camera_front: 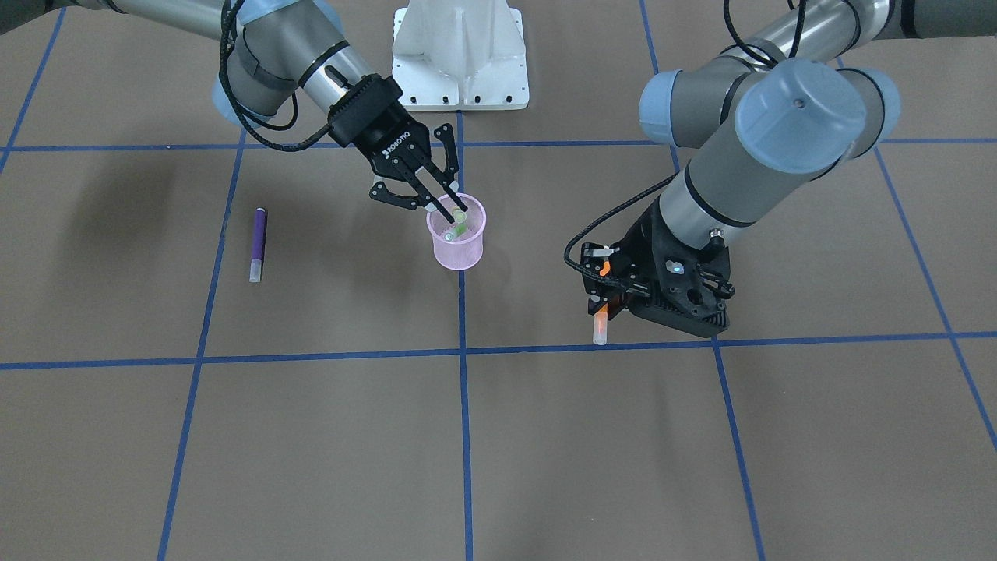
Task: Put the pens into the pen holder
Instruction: 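Lower the yellow highlighter into the lilac cup with the right gripper, then open the right gripper and raise it away from the cup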
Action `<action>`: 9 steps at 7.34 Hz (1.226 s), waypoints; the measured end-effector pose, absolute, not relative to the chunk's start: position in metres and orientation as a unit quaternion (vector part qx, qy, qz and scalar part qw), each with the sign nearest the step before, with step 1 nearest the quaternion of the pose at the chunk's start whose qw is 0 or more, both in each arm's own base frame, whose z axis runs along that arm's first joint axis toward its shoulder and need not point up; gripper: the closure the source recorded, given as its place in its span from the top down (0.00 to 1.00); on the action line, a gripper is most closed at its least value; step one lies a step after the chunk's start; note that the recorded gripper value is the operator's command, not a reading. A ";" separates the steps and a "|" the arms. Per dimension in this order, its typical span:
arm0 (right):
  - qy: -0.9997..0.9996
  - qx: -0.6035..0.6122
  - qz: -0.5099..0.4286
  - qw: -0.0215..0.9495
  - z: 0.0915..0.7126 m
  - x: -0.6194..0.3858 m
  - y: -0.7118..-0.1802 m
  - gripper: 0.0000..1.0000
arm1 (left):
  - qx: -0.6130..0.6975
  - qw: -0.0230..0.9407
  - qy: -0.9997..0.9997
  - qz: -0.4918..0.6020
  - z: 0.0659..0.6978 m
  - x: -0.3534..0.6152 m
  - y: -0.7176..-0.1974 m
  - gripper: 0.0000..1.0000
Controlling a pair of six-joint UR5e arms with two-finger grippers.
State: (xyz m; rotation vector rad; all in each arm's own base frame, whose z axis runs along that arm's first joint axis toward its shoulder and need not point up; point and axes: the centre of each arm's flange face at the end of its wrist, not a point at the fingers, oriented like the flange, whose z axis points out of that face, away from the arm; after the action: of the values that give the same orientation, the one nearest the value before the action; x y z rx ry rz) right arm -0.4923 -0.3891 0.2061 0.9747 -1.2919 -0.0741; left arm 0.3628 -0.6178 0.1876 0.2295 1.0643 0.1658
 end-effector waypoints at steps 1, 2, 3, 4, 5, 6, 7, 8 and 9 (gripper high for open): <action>-0.575 0.434 -0.034 0.693 0.211 -0.501 -0.385 0.00 | 0.109 0.852 0.505 0.079 0.188 0.363 -0.618 0.00; -0.571 0.434 -0.033 0.697 0.215 -0.509 -0.381 0.00 | 0.109 0.852 0.505 0.079 0.188 0.364 -0.618 0.00; -0.566 0.434 -0.032 0.700 0.219 -0.515 -0.378 0.00 | 0.109 0.852 0.505 0.080 0.189 0.364 -0.618 0.00; -0.564 0.433 -0.032 0.702 0.221 -0.520 -0.375 0.50 | 0.109 0.852 0.505 0.080 0.188 0.364 -0.618 0.00; -0.565 0.432 -0.032 0.702 0.221 -0.522 -0.374 0.99 | 0.108 0.852 0.505 0.080 0.189 0.365 -0.618 0.00; -0.567 0.432 -0.030 0.700 0.217 -0.523 -0.373 1.00 | 0.108 0.852 0.506 0.080 0.188 0.365 -0.617 0.00; -0.571 0.432 -0.028 0.698 0.214 -0.524 -0.372 1.00 | 0.109 0.852 0.506 0.081 0.187 0.365 -0.617 0.00; -0.573 0.432 -0.026 0.696 0.210 -0.523 -0.372 1.00 | 0.110 0.851 0.507 0.081 0.184 0.365 -0.617 0.00; -0.578 0.429 -0.021 0.694 0.207 -0.520 -0.372 1.00 | 0.113 0.850 0.508 0.082 0.179 0.365 -0.617 0.00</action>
State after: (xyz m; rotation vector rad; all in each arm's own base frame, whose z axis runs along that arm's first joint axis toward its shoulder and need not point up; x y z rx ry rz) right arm -0.5201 -0.3724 0.2067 0.9574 -1.2903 -0.0463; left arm 0.3648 -0.6167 0.1794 0.2380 1.0707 0.1737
